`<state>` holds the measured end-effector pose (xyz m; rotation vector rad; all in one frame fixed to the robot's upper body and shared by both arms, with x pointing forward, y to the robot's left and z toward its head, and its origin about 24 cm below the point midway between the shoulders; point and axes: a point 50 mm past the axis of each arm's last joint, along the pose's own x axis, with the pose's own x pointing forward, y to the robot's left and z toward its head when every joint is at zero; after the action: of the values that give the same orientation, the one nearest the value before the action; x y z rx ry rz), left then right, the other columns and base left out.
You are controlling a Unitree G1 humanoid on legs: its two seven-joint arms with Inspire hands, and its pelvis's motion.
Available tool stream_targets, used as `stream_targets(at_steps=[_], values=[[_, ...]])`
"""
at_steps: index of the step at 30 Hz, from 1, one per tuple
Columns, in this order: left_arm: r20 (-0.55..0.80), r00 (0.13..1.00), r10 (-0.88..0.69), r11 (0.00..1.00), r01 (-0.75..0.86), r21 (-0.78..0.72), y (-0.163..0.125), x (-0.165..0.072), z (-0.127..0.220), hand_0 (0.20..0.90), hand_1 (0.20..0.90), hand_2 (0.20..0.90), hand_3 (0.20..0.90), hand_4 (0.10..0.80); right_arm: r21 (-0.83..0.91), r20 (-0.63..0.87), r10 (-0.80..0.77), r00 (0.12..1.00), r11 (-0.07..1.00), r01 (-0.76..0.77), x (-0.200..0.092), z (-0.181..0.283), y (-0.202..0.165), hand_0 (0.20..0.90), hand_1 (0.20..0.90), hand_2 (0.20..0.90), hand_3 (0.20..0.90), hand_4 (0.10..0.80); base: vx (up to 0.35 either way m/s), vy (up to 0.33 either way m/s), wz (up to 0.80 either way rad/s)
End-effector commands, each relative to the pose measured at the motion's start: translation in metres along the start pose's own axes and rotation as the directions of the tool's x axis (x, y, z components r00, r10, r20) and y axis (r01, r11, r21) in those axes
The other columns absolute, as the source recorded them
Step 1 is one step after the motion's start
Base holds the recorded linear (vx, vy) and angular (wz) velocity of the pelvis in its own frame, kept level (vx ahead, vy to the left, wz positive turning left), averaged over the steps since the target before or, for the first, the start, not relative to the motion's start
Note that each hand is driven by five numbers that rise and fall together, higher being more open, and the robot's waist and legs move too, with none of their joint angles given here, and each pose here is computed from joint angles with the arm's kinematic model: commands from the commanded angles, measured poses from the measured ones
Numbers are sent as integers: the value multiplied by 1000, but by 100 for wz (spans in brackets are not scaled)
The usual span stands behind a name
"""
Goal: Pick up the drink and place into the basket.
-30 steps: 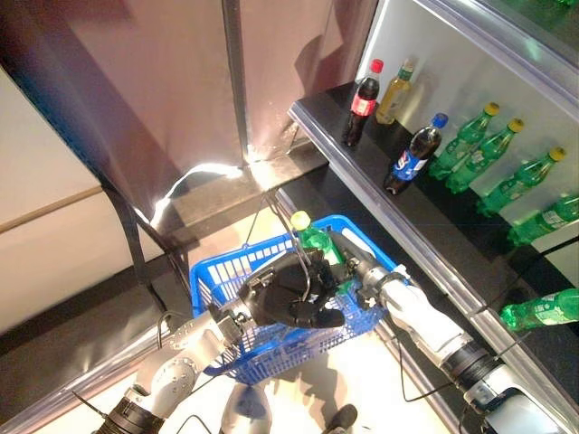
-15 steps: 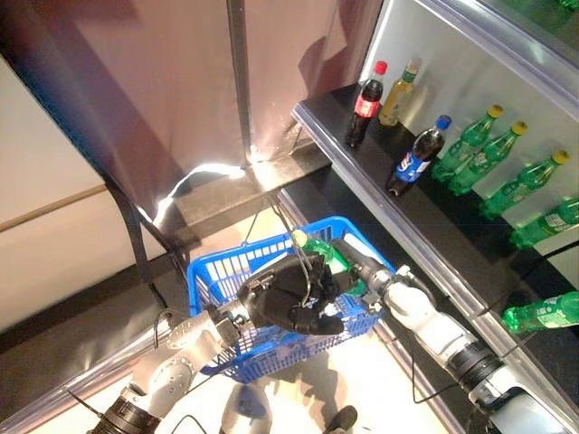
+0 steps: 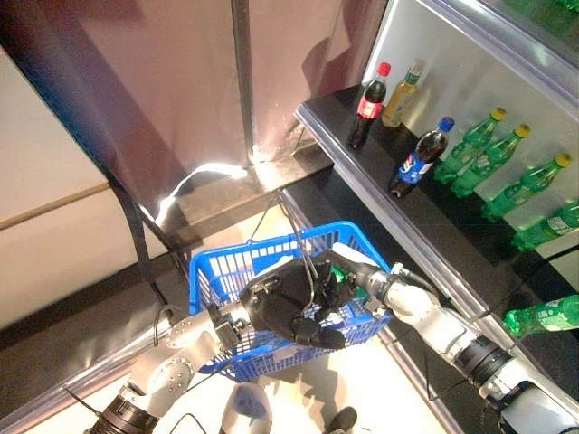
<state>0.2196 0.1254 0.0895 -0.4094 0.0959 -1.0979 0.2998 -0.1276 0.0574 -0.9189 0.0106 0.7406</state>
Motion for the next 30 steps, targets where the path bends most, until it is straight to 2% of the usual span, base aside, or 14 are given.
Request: stream_targets(at_steps=[1, 14, 30], values=[[264, 713, -650, 750, 545, 376, -88, 44, 81, 300, 300, 300, 200, 100, -170, 291, 26, 956, 985, 25, 6, 64, -29, 300, 300, 300, 200, 100, 0, 0, 0], [192, 671, -716, 668, 579, 468, -99, 50, 87, 300, 300, 300, 200, 100, -257, 290, 216, 932, 956, -142, 16, 77, -6, 300, 300, 300, 200, 100, 1, 0, 0], [182, 643, -744, 633, 591, 501, -105, 54, 92, 300, 300, 300, 200, 100, -179, 255, 271, 928, 957, -230, 29, 68, 27, 300, 300, 300, 200, 100, 0, 0, 0]])
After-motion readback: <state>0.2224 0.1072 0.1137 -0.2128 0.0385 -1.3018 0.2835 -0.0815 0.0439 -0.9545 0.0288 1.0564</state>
